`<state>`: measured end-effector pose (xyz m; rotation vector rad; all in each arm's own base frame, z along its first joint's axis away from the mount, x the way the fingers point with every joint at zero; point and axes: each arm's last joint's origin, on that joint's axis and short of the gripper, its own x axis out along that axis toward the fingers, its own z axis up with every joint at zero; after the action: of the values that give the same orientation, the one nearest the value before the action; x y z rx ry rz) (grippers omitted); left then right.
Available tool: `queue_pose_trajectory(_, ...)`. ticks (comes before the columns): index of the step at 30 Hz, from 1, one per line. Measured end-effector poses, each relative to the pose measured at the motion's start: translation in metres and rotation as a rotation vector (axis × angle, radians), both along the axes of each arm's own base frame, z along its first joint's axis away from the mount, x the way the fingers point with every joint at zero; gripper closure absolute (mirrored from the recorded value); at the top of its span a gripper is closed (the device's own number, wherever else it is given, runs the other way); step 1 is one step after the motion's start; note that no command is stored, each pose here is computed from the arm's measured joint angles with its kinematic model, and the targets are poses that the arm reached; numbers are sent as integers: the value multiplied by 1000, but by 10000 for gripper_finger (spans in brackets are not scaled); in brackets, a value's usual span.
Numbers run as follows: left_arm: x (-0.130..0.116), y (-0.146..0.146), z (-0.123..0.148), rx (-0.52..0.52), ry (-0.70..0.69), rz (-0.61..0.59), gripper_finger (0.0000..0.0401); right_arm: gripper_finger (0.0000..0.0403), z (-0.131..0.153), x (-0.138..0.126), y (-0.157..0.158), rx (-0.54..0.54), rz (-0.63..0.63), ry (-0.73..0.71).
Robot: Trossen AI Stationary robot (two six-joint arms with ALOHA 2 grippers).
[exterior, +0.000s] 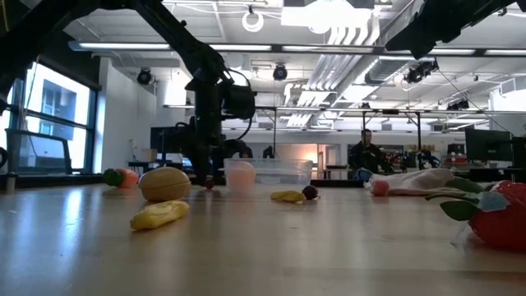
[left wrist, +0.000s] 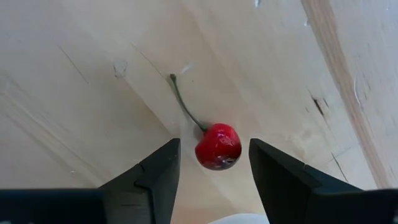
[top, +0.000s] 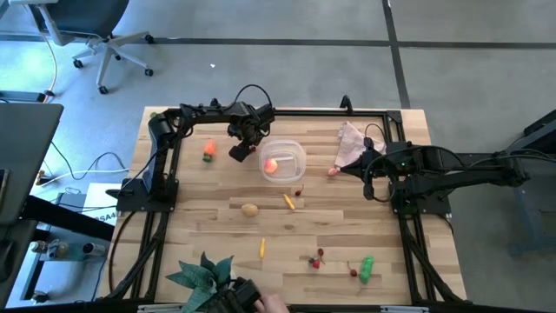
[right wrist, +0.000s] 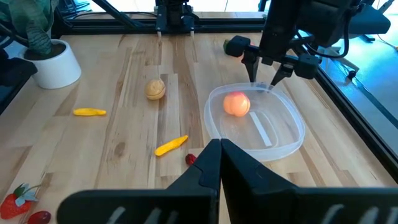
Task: Pick and placing Produce into tupperware
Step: Put the red cherry into the transparent bin
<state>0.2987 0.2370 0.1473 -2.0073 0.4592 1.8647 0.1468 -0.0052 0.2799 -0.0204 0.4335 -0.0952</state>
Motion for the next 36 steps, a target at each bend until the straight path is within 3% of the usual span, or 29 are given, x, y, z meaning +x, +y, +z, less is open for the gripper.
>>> queue_pose_trajectory(13,0,0,0,-5,0,7,225,402,0,0,0,0,0,1)
queue_pose_trajectory(24,2,-2,-1,5,-5,-26,299,402,0,0,0,0,0,0)
queue_pose_trajectory(36,2,-2,-1,13,-8,-28,311,402,0,0,0,0,0,0)
